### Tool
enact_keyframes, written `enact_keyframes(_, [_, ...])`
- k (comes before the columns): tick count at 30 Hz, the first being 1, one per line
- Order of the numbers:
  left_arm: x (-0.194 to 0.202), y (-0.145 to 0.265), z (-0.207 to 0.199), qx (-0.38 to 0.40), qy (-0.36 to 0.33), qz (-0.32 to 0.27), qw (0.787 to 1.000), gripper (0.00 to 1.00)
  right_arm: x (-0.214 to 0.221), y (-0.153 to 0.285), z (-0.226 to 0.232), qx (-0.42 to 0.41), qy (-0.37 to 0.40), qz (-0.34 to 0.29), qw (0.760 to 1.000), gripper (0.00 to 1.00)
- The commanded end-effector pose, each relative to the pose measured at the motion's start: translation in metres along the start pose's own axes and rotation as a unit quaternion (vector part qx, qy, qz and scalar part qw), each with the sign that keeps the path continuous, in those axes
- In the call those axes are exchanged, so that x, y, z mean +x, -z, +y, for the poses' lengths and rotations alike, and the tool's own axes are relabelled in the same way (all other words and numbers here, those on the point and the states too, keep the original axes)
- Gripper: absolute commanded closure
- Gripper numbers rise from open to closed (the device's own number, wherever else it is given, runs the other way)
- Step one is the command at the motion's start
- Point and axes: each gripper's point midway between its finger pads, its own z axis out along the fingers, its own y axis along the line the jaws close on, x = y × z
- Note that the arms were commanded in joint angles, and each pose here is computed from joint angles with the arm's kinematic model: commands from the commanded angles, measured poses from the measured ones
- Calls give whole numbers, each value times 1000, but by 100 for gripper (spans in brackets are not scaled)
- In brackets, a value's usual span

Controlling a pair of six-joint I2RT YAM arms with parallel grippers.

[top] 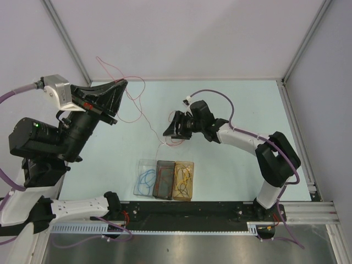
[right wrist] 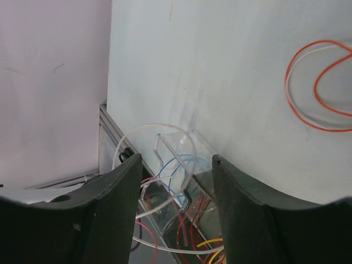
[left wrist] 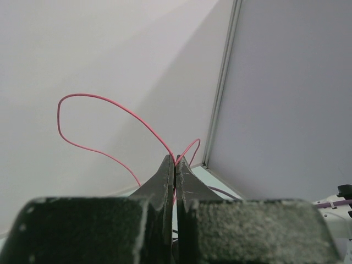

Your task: Untangle the cables

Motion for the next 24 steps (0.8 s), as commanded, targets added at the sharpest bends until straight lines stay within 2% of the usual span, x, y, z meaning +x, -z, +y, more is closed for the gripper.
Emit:
enact_keyframes(1, [-8, 0, 1, -1, -7, -15, 1000, 100, 12, -4, 22, -31, 8, 13, 999, 48])
enact_keyframes(3, [-8, 0, 2, -1, -8, -16, 1000, 100, 16, -4, 20, -25, 6, 20, 999, 56])
enact_keyframes(4, [-8, 0, 1, -1, -6, -16, 1000, 100, 18, -4, 20, -23, 6, 23, 999, 68])
enact_keyframes(6, [-7, -2, 1, -1, -9, -15, 1000, 100, 20, -4, 17, -17, 2, 27, 999, 81])
enact_keyframes(7, [-8, -1, 1, -2, -9, -16, 1000, 100, 20, -3, 18, -18, 2, 26, 999, 91])
enact_keyframes(9, [-6, -3, 1, -2, -10, -14, 1000, 100, 20, -2, 20, -19, 3, 25, 999, 100])
enact_keyframes(14, [-12, -2, 3, -6, -9, -18, 1000, 100, 14, 1, 19, -21, 7, 20, 1000, 100])
enact_keyframes(16, [-13, 0, 5, -10, -13, -13, 1000, 100, 1, 12, -3, 4, 5, 15, 1000, 100])
enact_keyframes(17, [-15, 1, 7, -11, -14, -14, 1000, 100, -10, 19, -16, 20, 4, 6, 1000, 100])
enact_keyframes(19, [-23, 5, 11, -16, -17, -18, 1000, 100, -43, 45, -73, 110, -3, -37, 993, 100])
enact_keyframes(20, [-27, 7, 14, -19, -18, -21, 999, 100, -49, 60, -92, 150, -4, -48, 987, 100])
enact_keyframes(21, [-30, 8, 16, -22, -20, -24, 999, 100, -73, 82, -124, 199, -17, -88, 976, 100])
enact_keyframes(24, [-38, 12, 20, -28, -25, -32, 999, 100, -86, 121, -173, 269, -42, -112, 956, 100])
